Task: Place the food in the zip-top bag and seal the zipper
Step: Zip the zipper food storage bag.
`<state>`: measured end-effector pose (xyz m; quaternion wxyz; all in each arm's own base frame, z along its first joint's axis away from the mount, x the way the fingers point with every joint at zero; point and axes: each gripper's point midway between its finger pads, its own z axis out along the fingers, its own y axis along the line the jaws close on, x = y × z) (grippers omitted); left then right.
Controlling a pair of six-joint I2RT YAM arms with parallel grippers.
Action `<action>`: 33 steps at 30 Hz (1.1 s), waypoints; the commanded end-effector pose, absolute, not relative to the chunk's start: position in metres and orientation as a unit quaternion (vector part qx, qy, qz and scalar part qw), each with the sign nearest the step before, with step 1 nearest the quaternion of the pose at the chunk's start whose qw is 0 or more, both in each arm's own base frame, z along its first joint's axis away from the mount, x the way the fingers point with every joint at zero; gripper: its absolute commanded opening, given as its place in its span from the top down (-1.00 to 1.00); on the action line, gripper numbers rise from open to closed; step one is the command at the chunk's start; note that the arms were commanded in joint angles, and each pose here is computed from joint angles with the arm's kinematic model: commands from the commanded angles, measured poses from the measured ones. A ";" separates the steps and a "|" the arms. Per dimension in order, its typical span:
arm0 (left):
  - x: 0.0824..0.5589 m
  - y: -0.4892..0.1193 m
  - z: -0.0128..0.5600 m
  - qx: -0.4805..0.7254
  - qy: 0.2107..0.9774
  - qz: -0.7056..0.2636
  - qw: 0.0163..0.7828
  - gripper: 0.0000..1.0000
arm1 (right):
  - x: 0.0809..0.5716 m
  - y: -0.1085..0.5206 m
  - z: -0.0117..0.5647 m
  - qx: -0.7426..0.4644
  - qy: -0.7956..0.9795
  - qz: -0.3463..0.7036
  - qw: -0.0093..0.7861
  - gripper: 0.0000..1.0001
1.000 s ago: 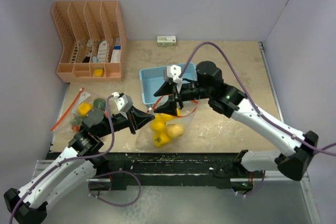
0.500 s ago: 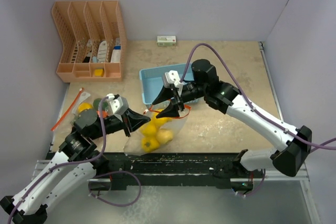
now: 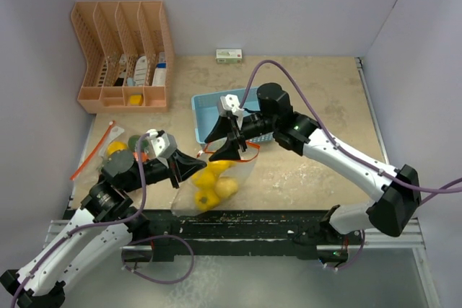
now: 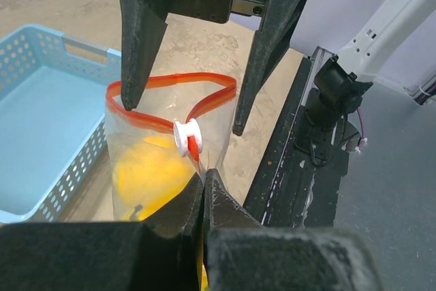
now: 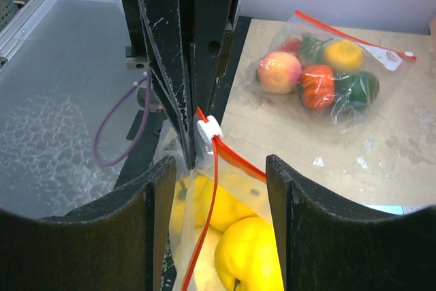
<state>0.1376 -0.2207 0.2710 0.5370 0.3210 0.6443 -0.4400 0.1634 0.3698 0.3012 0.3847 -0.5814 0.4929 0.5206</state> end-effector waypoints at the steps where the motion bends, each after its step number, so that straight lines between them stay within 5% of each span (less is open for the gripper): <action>1: 0.135 -0.218 0.304 0.326 0.609 -0.442 0.572 1.00 | 0.166 0.376 0.311 -0.573 0.480 0.534 0.394 -0.17; 10: 0.135 -0.221 0.303 0.330 0.608 -0.446 0.568 1.00 | 0.162 0.379 0.304 -0.577 0.477 0.549 0.372 -0.18; 20: 0.137 -0.219 0.309 0.329 0.607 -0.438 0.576 1.00 | 0.145 0.362 0.284 -0.591 0.499 0.544 0.326 1.00; 27: 0.143 -0.212 0.309 0.317 0.629 -0.417 0.574 1.00 | 0.149 0.356 0.317 -0.555 0.520 0.536 0.367 1.00; 33: 0.137 -0.200 0.312 0.325 0.635 -0.393 0.580 0.03 | 0.134 0.345 0.365 -0.549 0.484 0.549 0.404 1.00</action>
